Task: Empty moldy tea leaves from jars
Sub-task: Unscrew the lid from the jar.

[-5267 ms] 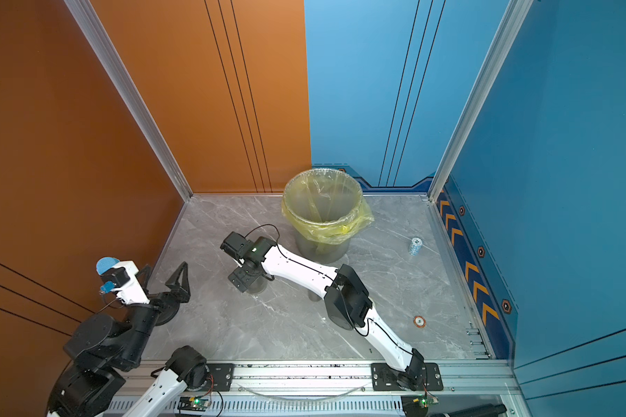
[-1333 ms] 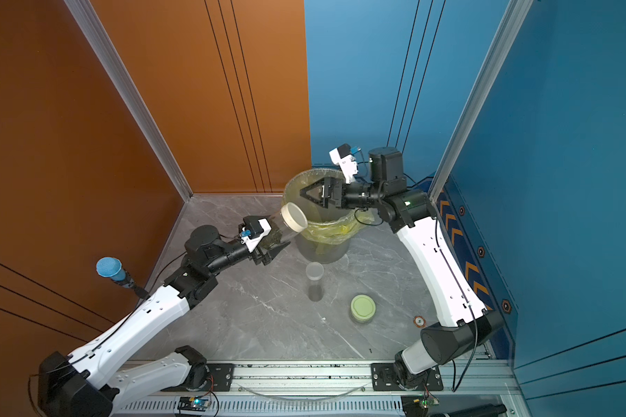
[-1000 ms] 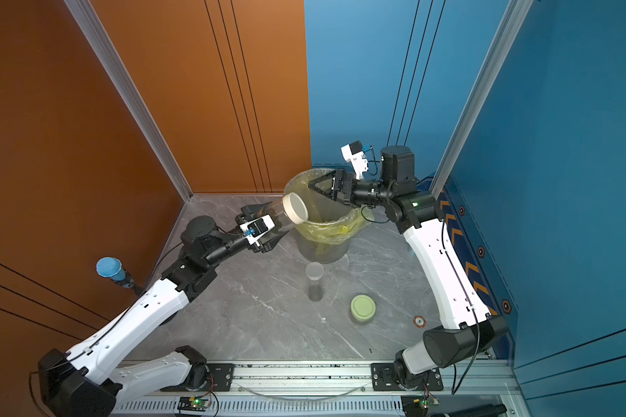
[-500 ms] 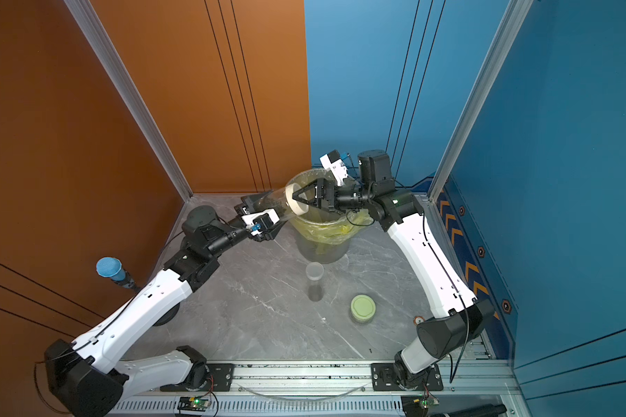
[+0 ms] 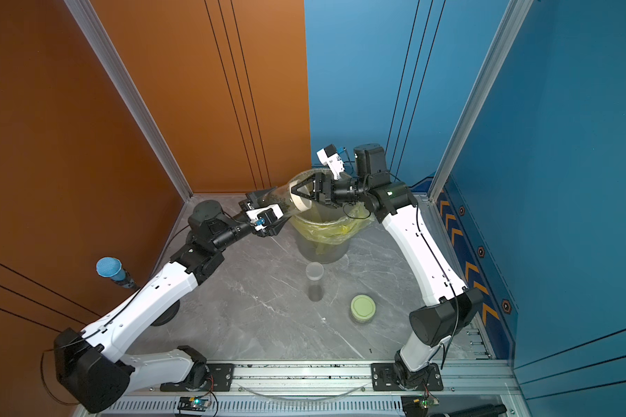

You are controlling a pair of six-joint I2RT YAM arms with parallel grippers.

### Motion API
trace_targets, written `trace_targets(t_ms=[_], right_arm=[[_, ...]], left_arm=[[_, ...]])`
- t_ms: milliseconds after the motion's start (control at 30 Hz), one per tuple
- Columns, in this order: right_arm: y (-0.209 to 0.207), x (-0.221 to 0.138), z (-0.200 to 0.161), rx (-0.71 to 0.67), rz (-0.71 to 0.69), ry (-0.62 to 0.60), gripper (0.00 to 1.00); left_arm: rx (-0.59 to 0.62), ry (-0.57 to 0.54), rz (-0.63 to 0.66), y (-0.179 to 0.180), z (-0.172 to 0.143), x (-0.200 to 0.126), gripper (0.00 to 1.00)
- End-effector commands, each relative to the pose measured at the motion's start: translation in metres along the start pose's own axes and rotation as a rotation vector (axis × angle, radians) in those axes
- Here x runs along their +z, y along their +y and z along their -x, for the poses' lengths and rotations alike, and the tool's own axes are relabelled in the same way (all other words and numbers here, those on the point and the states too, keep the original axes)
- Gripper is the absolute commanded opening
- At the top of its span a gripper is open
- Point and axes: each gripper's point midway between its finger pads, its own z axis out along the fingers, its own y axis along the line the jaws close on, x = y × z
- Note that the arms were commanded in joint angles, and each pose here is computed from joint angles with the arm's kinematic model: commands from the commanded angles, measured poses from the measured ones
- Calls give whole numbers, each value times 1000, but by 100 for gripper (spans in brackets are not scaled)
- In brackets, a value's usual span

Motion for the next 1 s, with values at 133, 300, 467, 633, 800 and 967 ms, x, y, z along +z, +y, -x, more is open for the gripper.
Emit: trace_targets(t_ms=[133,300,467,633,800,967], right_arm=[[6,-2,3,-17,35,15,64],[9,-3,3,-39,49,20,54],[12,-3,2,-84,63,28,48],[16,-4,-3,-134,79,45,47],[19,-2,-10,-192,95,75,47],[26,-5,-21,-283,132,103,48]], left_arm=[[25,-118,94,41,38,-3,31],[-38,-107,51,42,40,-3,30],[-148,-104,-33,37,45,-4,29],[-273,-125,-106,36,53,-8,29],[-410,-145,-148,42,52,-12,28],[-548,-194,-188,57,53,-19,29]])
